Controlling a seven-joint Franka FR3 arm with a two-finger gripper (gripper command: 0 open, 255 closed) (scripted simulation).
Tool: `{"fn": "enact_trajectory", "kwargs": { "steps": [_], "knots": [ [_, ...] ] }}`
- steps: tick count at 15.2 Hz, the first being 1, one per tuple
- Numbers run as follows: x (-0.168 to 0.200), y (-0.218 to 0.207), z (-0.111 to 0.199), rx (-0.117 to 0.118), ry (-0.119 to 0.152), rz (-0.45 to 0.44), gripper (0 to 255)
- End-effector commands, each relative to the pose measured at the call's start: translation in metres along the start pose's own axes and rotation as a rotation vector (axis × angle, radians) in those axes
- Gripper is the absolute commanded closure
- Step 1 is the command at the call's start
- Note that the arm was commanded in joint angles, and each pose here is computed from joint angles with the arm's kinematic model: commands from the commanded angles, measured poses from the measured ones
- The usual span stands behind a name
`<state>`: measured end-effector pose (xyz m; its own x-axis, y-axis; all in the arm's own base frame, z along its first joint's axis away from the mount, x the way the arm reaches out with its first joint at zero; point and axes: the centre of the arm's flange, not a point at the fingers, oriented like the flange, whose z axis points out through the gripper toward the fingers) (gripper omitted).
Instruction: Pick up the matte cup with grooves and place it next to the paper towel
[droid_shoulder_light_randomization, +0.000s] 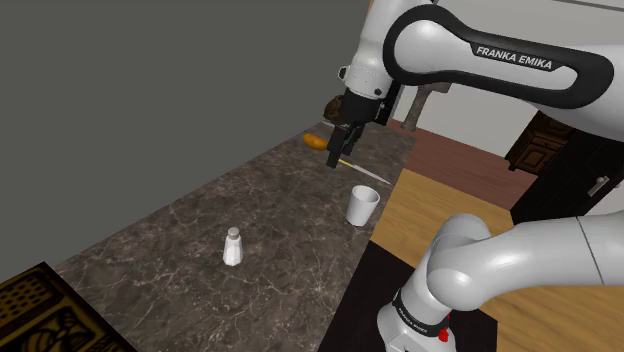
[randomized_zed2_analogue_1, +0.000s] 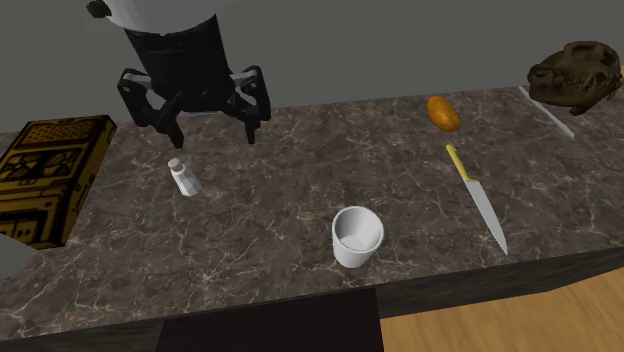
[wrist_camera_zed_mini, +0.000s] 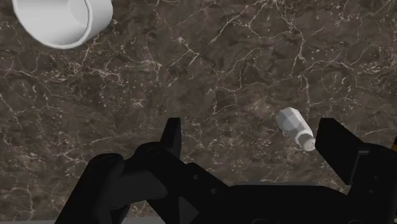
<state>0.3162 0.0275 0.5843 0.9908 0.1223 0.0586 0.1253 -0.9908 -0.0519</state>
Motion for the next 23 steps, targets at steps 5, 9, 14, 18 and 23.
{"fn": "enact_trajectory", "kwargs": {
  "steps": [5, 9, 14, 18, 23],
  "knots": [
    [-0.011, 0.044, 0.028, 0.007, -0.012, -0.005, 0],
    [-0.021, 0.088, 0.055, 0.013, -0.025, -0.010, 0],
    [-0.035, 0.144, 0.090, 0.022, -0.041, -0.016, 0],
    [-0.046, 0.187, 0.118, 0.028, -0.053, -0.021, 0],
    [-0.060, 0.242, 0.153, 0.037, -0.069, -0.028, 0]
  ]
}}
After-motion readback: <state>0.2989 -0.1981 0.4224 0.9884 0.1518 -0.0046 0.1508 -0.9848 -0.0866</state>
